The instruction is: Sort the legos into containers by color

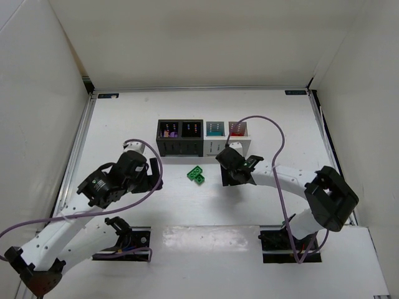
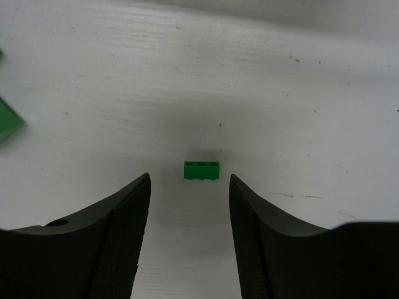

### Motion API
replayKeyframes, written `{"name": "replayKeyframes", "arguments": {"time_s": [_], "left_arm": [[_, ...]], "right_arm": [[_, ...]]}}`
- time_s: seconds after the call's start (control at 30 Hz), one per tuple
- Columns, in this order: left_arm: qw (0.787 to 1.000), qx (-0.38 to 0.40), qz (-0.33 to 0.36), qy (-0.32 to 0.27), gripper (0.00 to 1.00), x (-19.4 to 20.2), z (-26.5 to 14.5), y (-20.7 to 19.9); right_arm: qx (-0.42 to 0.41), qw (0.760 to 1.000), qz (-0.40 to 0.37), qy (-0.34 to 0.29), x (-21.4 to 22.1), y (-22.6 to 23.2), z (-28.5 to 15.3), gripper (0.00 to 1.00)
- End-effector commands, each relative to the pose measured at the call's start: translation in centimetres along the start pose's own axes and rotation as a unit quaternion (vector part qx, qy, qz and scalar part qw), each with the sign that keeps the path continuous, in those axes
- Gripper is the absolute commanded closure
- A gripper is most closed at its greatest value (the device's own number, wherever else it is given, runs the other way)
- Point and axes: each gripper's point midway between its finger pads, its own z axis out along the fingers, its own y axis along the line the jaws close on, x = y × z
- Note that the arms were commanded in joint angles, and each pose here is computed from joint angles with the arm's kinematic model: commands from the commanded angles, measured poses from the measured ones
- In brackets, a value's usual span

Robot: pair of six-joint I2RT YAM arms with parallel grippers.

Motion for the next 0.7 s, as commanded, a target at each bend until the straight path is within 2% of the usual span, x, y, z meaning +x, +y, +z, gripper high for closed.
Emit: {"name": "replayKeyframes", "arguments": {"time_s": [0.0, 0.5, 0.6, 0.67], "left_arm": [[1.000, -0.004, -0.013, -0.013, 0.00, -0.1, -0.9, 0.6], [1.000, -0.010, -0.012, -0.014, 0.00, -0.4, -0.7, 0.6], [1.000, -0.008, -0.013, -0.015, 0.00, -0.5, -0.8, 0.4], [1.000, -0.009, -0.012, -0.015, 0.00, -0.5, -0.9, 0.5]], "right_arm": [[0.010, 0.999, 0.032, -0.026, -1.1, -0.2, 0.4, 0.44], [0.007, 1.000, 0.029, 0.003, 0.6, -0.4, 2.4, 0.44], [0.003, 1.000, 0.027, 0.006, 0.7, -0.3, 2.6, 0.50], [0.003, 1.000, 0.027, 0.004, 0.7, -0.3, 2.6, 0.50]]}}
